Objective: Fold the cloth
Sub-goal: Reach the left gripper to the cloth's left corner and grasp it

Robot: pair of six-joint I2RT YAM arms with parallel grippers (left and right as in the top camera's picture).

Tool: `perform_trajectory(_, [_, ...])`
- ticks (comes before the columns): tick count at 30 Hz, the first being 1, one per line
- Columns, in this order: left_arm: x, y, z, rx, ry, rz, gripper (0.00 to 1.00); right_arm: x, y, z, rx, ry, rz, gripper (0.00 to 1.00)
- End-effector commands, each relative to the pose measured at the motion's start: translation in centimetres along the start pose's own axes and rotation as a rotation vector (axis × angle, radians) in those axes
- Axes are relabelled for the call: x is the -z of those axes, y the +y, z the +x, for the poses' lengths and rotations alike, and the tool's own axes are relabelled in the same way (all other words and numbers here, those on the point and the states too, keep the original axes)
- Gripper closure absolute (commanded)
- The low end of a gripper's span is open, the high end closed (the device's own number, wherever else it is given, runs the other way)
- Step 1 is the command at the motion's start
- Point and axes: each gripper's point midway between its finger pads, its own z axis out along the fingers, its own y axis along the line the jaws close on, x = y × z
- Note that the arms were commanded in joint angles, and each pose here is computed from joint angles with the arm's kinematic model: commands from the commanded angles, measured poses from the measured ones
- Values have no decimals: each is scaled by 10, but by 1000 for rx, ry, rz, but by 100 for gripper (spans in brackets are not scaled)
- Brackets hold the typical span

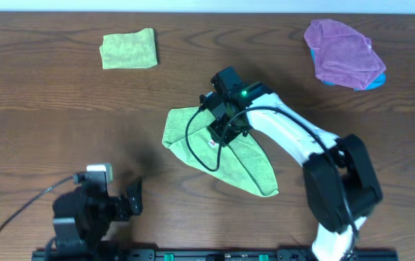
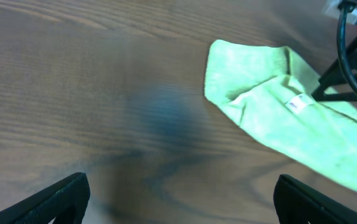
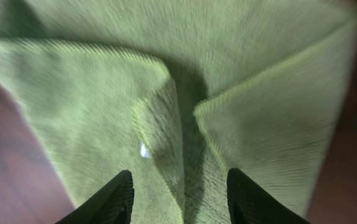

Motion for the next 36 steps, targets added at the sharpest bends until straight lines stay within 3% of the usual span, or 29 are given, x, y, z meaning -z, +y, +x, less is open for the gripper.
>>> perform_trajectory(1, [9, -13, -27, 34, 57, 24, 4, 53, 9, -27, 8, -164, 9, 50])
perform_trajectory(5, [10, -32, -54, 68, 176, 88, 4, 98, 5, -33, -21, -268, 32, 49])
perform_trajectory(8, [0, -61, -79, 101, 227, 249, 5, 128, -12, -26, -88, -315, 56, 50])
perform_trajectory(14, [-27, -94, -92, 315, 333, 478, 4, 156, -48, 4, -221, -308, 94, 53])
perform_trajectory(25, [-103, -133, -49, 474, 630, 487, 5, 161, -57, 24, -277, -264, 98, 54])
perform_trajectory(29, [-149, -147, -23, 643, 721, 368, 4, 159, -55, 32, -286, -230, 90, 54])
perform_trajectory(36, [-192, -165, -6, 810, 771, 353, 5, 158, -53, 36, -290, -213, 85, 55])
